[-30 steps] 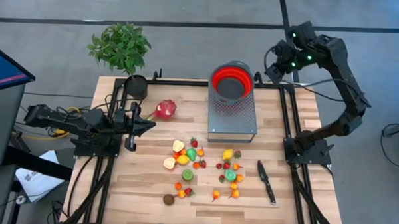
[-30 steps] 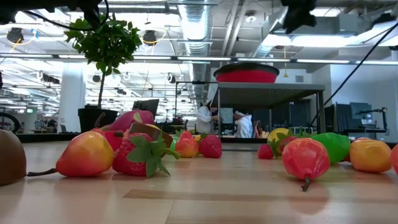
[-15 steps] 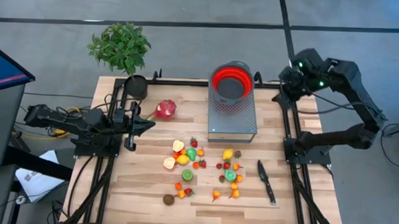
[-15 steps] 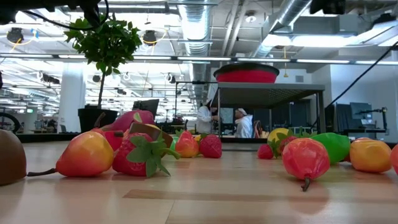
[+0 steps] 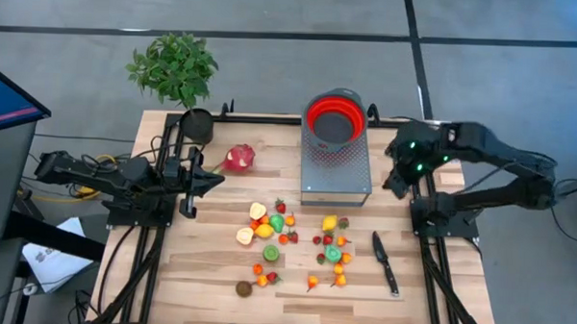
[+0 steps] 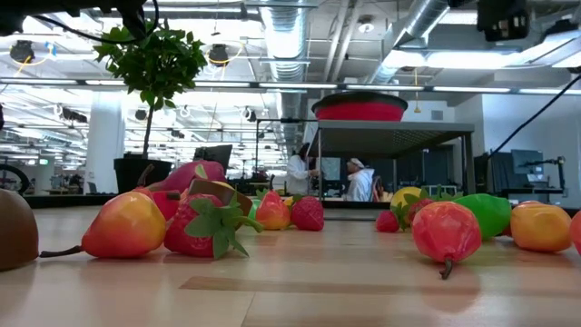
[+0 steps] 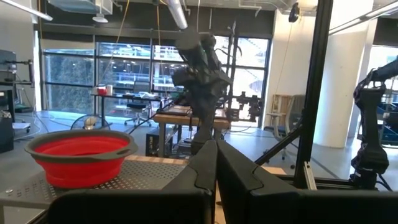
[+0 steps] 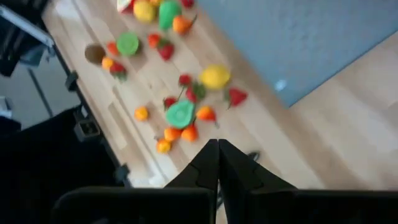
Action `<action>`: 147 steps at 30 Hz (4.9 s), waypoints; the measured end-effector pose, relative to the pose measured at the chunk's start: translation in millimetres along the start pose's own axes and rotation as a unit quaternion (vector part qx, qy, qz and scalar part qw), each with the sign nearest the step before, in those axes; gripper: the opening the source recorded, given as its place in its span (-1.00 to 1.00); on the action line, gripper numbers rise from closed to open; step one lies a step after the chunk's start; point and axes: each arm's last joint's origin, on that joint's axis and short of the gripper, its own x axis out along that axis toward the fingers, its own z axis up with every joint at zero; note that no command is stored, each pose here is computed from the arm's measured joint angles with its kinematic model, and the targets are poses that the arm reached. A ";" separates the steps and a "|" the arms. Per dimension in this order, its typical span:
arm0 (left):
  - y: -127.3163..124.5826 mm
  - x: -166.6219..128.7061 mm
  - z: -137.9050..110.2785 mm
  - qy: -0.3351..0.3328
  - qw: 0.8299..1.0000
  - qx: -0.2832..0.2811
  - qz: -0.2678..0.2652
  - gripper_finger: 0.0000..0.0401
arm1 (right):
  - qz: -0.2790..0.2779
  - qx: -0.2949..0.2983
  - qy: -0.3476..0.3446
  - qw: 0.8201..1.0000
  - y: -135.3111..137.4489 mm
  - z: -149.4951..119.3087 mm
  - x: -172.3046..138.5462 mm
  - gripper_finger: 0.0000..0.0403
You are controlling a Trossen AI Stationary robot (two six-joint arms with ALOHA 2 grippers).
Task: Pick & Place Fruit
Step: Put the black knife on the shelf
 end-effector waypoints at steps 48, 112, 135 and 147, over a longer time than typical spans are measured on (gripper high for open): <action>0.0 0.0 0.2 -0.001 1.000 0.000 0.000 -0.99 | -0.242 0.054 0.218 0.944 54.5 -123.7 172.0 -0.56; 0.0 0.0 0.1 -0.001 1.000 0.000 0.000 -0.99 | -0.192 0.150 0.153 0.958 57.4 -208.0 226.0 -0.57; 0.0 0.0 0.2 -0.001 1.000 0.000 0.000 -0.99 | -0.233 0.099 0.083 0.964 124.2 -178.5 147.6 -0.59; 0.0 0.0 0.1 -0.001 1.000 0.000 0.000 -0.99 | -0.266 0.020 0.022 0.963 137.2 -128.8 111.1 -0.59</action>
